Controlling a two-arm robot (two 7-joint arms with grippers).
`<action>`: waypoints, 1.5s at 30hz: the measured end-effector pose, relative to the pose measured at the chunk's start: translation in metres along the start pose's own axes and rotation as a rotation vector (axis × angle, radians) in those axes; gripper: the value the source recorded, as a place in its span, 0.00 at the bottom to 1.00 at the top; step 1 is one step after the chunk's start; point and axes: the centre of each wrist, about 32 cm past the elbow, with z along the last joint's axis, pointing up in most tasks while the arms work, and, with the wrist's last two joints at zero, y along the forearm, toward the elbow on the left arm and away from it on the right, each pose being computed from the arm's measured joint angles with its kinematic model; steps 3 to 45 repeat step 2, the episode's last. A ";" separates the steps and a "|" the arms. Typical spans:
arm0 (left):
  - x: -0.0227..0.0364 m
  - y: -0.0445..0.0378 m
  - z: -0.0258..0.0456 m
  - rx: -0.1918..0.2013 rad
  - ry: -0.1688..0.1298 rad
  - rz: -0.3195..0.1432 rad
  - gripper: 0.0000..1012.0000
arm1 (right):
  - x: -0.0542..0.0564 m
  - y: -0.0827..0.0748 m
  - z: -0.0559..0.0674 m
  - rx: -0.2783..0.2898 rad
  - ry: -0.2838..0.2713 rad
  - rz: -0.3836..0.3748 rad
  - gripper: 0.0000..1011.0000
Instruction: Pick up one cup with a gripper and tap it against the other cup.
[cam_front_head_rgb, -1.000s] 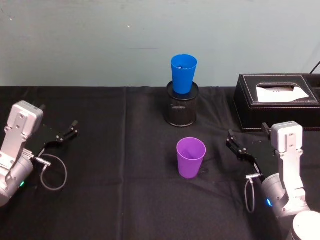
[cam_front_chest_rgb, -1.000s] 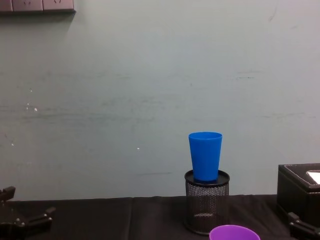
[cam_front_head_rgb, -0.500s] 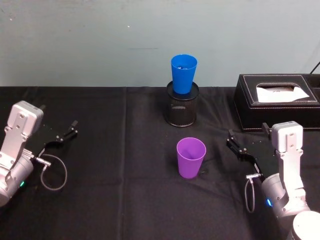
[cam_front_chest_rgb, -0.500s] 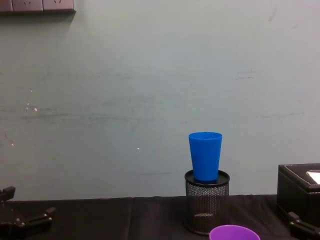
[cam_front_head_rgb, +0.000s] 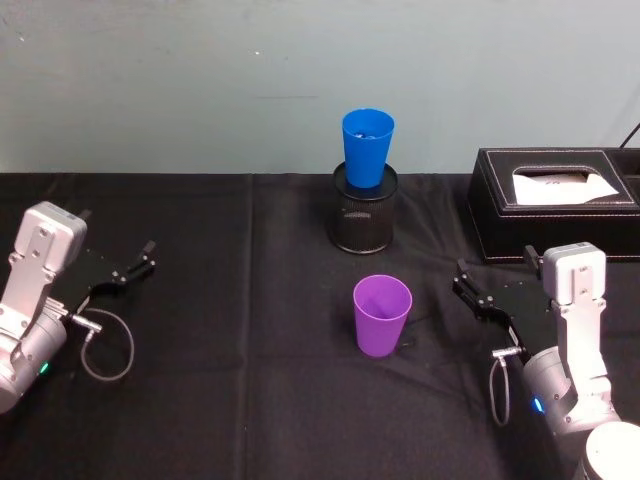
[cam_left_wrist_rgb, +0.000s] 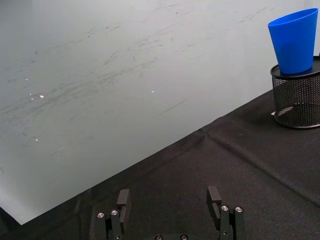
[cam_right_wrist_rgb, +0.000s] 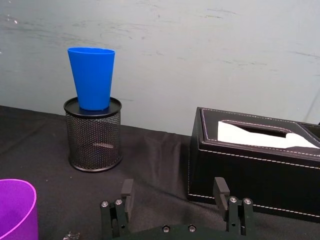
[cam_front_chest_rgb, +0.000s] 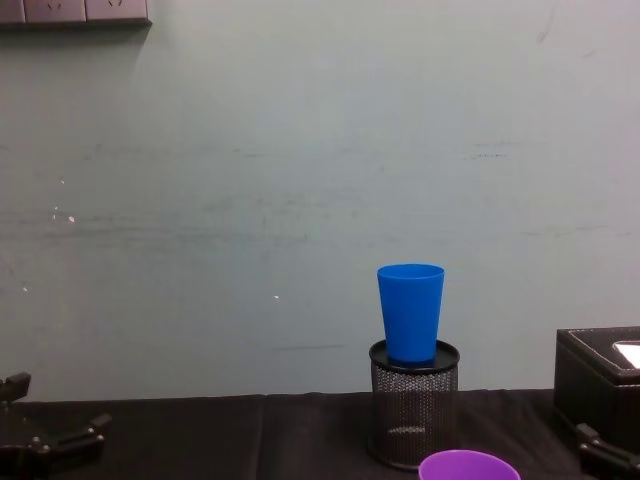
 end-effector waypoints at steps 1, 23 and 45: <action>0.0000 0.0000 0.0000 0.000 0.000 0.000 0.99 | 0.000 0.000 0.000 0.000 0.000 0.000 0.99; 0.0000 0.0000 0.0000 0.000 0.000 0.000 0.99 | 0.000 0.000 0.000 0.000 0.000 0.000 0.99; 0.0000 0.0000 0.0000 0.000 0.000 0.000 0.99 | 0.000 0.000 0.000 0.000 0.000 0.000 0.99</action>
